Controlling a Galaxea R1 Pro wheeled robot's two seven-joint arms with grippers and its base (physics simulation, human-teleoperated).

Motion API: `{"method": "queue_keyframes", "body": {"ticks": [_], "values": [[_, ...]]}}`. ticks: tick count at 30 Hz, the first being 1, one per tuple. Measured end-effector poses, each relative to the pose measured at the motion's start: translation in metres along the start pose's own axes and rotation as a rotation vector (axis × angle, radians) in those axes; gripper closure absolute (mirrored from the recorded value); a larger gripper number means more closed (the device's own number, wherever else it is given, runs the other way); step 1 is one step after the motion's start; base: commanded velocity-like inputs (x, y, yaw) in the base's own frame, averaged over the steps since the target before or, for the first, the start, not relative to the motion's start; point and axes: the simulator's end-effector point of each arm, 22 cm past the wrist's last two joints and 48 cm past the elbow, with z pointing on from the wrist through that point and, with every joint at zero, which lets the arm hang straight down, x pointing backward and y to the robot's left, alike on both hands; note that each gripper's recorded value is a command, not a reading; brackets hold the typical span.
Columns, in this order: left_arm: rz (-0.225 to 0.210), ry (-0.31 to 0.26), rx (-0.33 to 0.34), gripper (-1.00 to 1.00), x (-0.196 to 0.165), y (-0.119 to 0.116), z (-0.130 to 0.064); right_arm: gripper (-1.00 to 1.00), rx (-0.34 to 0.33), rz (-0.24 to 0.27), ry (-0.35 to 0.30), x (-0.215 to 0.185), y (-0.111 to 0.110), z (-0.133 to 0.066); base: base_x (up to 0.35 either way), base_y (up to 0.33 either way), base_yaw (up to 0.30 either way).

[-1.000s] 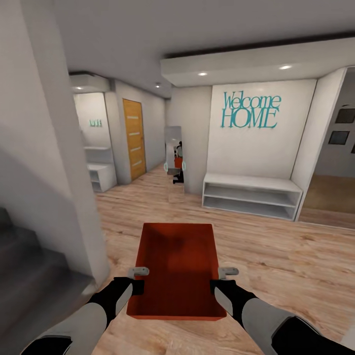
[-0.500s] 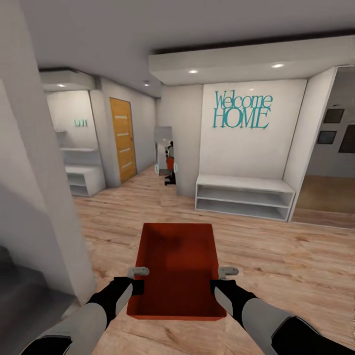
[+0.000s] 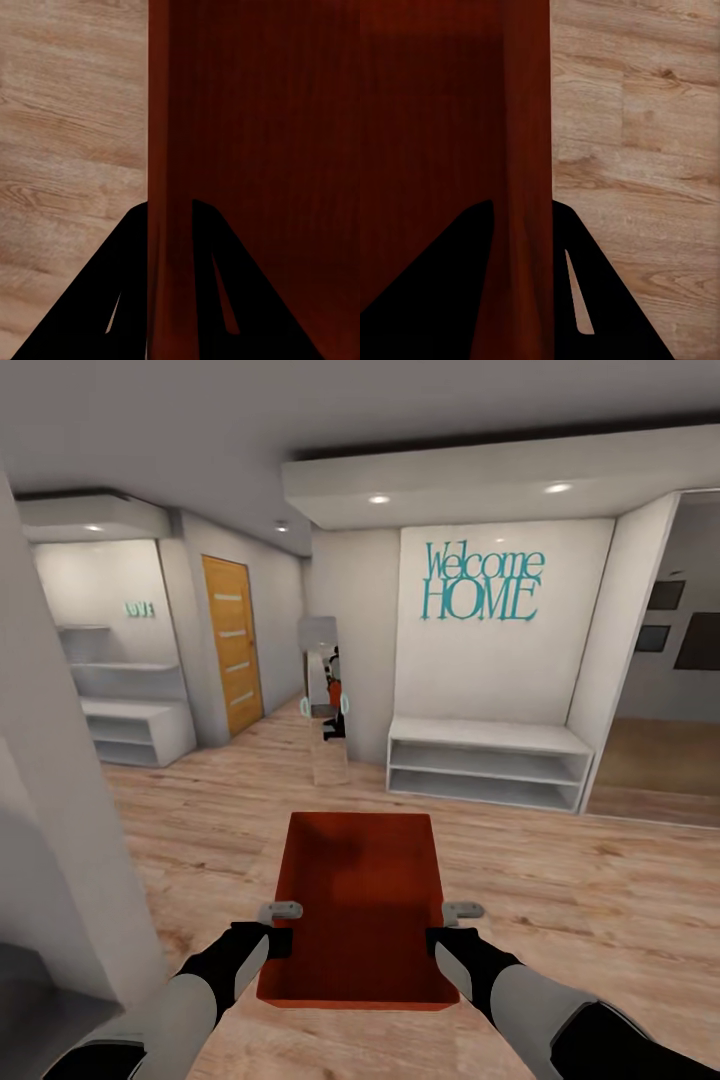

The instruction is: Move the two storage containers from the living room to the garage. In the garage, place one container on the floor and stack the other container on top of it (either order is fine).

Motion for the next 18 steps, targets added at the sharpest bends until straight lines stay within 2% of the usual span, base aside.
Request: {"method": "queue_keyframes", "body": {"ticks": [18], "values": [[0.0, 0.0, 0.0, 1.0, 0.0001, 0.0, 0.0, 1.0, 0.0, 0.0, 0.0, 0.0, 0.0, 0.0, 0.321, 0.0, 0.0]]}}
